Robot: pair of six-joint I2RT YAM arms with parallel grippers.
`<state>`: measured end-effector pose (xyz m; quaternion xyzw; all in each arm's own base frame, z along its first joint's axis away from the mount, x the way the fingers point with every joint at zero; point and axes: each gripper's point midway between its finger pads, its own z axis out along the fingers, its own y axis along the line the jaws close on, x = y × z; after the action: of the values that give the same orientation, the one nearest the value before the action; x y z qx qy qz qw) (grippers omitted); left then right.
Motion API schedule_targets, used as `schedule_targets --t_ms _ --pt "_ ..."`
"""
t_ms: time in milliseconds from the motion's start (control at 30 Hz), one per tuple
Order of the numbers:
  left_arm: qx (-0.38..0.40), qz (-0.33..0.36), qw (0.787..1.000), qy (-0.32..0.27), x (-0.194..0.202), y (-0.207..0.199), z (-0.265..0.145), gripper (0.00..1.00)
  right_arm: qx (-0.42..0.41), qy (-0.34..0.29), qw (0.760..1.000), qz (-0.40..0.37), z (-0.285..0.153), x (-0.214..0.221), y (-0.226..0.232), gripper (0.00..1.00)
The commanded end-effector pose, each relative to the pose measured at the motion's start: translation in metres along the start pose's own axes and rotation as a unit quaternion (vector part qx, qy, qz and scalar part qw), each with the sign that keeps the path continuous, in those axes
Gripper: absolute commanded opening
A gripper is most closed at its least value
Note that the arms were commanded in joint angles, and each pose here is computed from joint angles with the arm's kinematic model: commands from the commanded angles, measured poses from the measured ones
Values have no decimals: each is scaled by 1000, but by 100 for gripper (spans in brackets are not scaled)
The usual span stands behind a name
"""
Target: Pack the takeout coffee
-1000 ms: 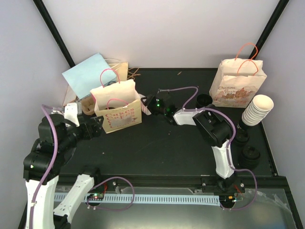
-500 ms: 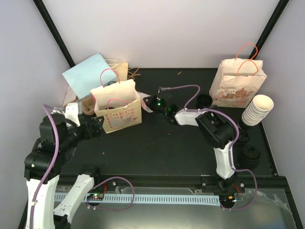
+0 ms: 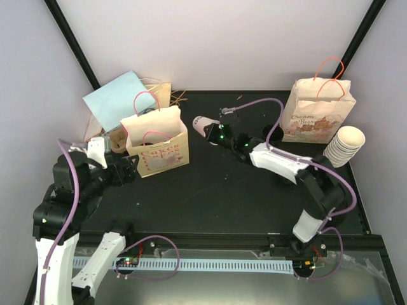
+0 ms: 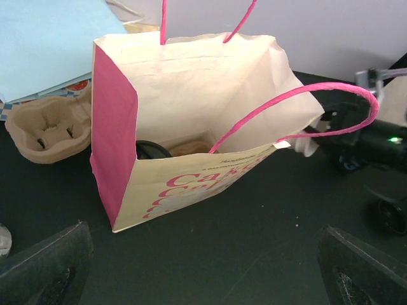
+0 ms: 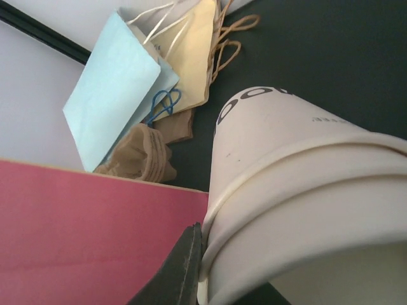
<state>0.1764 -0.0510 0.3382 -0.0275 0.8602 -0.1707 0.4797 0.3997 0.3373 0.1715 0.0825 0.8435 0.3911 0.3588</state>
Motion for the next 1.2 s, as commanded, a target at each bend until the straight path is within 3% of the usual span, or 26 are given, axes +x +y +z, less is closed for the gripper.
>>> schedule_targets --t_ms 0,167,333,533,700,867,1167 --pt "9 12 1000 -19 -6 -4 -5 99 91 4 986 -140 -48 -23 -9 7" --pt "13 12 1000 -21 -8 -6 -6 99 148 66 949 -272 -93 -27 -20 6" --pt "17 12 1000 -19 -7 -7 -6 99 222 178 885 -368 -130 -16 -47 7" --pt "16 13 1000 -16 -4 -6 -5 99 324 245 817 -409 -152 -22 -79 9" --pt "22 10 1000 -10 -1 -8 -4 99 367 278 783 -419 -139 -32 -85 9" --pt "24 4 1000 -9 3 -7 -4 99 374 296 767 -429 -117 -34 -91 10" --pt "27 3 1000 -6 3 -8 -5 99 357 309 772 -426 -86 -44 -99 11"
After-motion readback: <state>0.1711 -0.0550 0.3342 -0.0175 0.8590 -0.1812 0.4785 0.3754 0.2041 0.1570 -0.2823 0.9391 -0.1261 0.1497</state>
